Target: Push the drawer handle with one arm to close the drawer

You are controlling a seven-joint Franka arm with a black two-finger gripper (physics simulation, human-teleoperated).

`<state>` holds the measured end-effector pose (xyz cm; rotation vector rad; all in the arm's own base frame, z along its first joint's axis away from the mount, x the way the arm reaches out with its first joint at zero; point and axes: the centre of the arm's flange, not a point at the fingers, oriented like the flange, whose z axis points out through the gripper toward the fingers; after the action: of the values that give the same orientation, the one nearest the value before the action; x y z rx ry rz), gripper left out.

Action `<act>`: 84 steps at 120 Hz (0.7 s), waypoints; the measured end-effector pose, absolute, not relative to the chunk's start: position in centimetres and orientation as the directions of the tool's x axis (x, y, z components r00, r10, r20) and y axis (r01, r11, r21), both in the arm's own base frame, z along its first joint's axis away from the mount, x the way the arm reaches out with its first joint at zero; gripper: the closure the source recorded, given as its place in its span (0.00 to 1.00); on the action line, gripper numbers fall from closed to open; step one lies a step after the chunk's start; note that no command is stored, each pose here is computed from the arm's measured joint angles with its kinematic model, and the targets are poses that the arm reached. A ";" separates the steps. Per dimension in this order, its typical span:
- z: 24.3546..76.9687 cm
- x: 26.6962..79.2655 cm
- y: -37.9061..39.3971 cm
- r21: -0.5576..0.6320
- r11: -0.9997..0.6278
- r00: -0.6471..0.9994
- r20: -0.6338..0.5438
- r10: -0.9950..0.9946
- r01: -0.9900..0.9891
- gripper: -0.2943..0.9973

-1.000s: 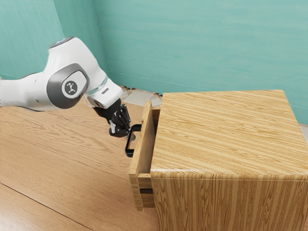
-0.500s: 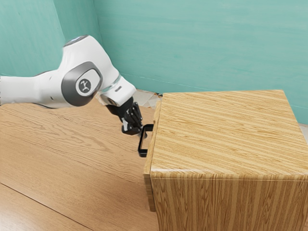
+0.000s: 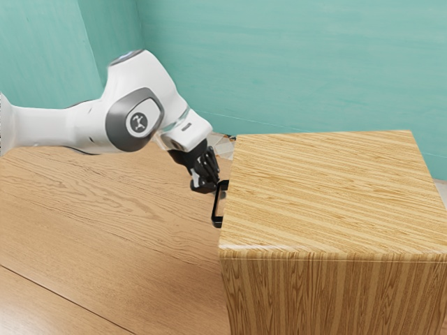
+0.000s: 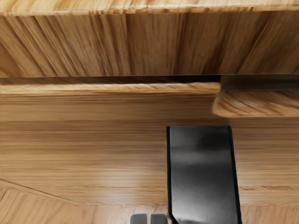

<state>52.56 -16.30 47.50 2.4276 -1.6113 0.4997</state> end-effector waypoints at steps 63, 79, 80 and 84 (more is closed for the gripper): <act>50.6 45.3 -11.4 -0.065 -0.446 0.384 0.409 -0.828 -0.893 0.79; 54.3 41.1 -6.6 -0.128 -0.488 0.401 0.412 -0.818 -0.864 0.56; 54.8 40.8 -6.3 -0.136 -0.489 0.402 0.407 -0.820 -0.861 0.55; 56.4 39.6 -5.0 -0.160 -0.502 0.414 0.387 -0.824 -0.850 0.50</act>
<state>39.60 -4.99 56.45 2.5896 -1.5345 0.6543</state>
